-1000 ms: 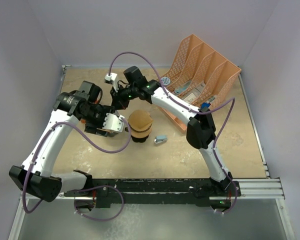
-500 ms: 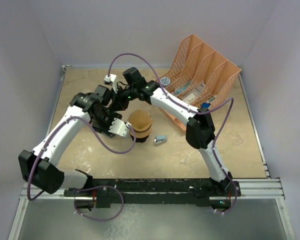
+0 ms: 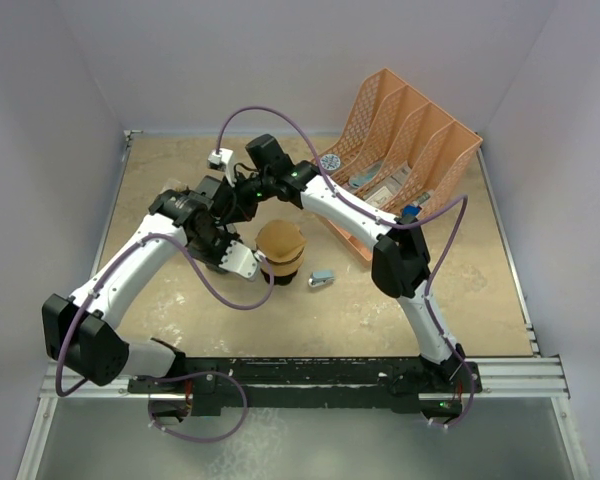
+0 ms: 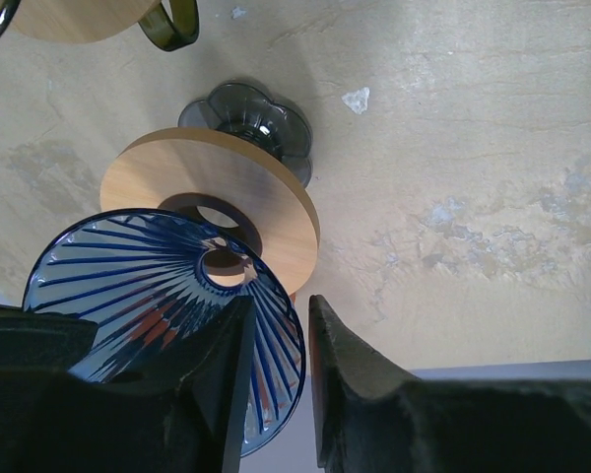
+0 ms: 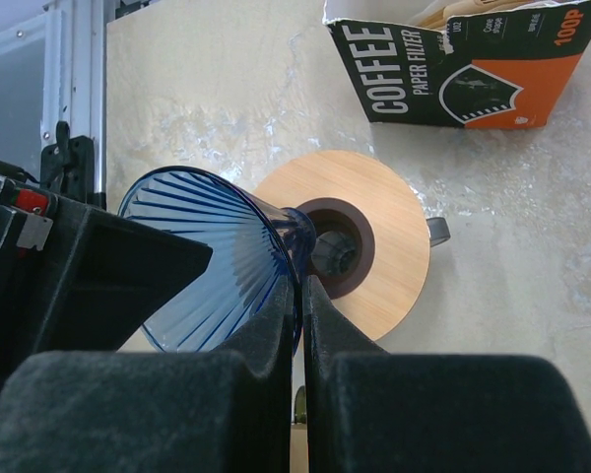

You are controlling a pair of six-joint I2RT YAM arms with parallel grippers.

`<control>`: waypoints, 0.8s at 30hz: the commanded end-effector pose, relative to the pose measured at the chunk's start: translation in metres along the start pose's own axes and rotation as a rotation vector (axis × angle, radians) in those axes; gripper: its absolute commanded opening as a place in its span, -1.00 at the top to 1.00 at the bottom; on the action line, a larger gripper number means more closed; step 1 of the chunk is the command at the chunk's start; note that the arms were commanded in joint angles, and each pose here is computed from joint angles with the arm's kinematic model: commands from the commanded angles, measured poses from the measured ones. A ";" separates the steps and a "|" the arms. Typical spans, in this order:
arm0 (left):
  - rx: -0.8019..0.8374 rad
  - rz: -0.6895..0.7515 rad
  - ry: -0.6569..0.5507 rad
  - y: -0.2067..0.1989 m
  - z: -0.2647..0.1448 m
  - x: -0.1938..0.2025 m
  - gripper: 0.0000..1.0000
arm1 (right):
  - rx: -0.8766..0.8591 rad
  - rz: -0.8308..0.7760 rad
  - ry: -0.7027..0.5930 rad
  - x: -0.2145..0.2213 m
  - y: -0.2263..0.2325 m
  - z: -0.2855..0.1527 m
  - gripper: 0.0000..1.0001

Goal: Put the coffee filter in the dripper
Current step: Place the coffee dripper in the dripper holder.

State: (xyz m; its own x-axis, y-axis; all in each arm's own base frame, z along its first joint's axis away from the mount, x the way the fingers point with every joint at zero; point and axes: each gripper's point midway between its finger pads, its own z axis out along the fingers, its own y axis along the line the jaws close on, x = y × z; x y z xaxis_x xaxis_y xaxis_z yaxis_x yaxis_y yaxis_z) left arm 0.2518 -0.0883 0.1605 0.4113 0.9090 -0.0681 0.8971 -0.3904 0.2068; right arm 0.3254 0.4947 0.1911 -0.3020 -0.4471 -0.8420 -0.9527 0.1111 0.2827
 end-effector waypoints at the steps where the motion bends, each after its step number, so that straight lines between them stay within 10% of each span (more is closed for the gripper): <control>1: -0.016 0.001 0.008 0.003 0.000 0.000 0.52 | -0.034 -0.046 -0.058 -0.026 0.011 -0.004 1.00; 9: -0.063 -0.040 -0.005 0.007 0.000 -0.002 0.84 | -0.038 -0.074 -0.065 -0.030 0.012 -0.007 1.00; 24: -0.253 -0.171 -0.120 0.032 -0.017 -0.014 1.00 | 0.010 -0.134 -0.127 -0.062 0.004 -0.038 0.19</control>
State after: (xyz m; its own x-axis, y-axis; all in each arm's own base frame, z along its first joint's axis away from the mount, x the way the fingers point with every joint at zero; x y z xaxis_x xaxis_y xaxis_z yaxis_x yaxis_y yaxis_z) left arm 0.2648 -0.1013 0.1716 0.3300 0.9341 -0.1365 0.8973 -0.2654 0.3527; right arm 0.3395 0.4949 0.2067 -0.2489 -0.4204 -0.8725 -0.9685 0.0982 0.2289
